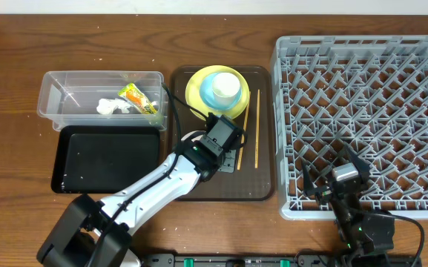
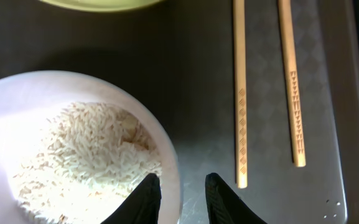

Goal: Sort waste into correct bins and load items into the dishwasher rack
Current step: 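Lift the pink bowl and carry it left over the black tray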

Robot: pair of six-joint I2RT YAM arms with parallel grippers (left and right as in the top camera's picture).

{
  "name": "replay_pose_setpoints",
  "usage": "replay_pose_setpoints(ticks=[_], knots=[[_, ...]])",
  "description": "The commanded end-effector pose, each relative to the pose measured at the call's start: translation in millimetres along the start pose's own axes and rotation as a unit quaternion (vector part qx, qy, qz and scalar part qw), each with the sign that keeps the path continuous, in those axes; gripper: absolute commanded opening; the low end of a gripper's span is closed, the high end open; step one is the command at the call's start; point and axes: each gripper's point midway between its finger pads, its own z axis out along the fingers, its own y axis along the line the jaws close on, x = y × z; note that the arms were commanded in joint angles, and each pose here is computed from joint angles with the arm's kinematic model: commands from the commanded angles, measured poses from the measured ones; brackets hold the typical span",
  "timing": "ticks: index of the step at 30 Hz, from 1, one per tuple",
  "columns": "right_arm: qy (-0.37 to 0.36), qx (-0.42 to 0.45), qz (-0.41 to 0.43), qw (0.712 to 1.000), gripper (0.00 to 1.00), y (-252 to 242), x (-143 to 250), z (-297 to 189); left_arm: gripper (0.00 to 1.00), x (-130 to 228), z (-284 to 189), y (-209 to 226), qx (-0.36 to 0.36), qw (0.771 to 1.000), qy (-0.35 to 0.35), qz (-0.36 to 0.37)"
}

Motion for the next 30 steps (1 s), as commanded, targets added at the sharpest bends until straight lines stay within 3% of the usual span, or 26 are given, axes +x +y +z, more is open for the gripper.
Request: replay_pose_setpoints(ticks=[1,9,12,15,30], knots=[[0.003,-0.005,-0.005,1.000,0.99,2.4,1.8,0.3,0.27,7.1,10.9,5.9,-0.016,1.000,0.009,-0.002],[0.003,-0.005,-0.005,1.000,0.99,2.4,1.8,0.3,0.27,11.6,20.5,9.9,-0.029,0.999,0.018,0.000],[0.003,-0.005,-0.005,1.000,0.99,2.4,1.8,0.3,0.14,10.3,20.4,12.3,-0.036,0.999,0.014,0.001],[0.003,-0.005,-0.005,1.000,0.99,2.4,1.8,0.3,0.10,10.1,20.4,12.7,-0.037,0.999,0.014,0.001],[0.003,-0.005,-0.005,1.000,0.99,2.4,1.8,0.3,0.06,3.5,16.4,9.1,-0.031,0.999,0.005,0.001]])
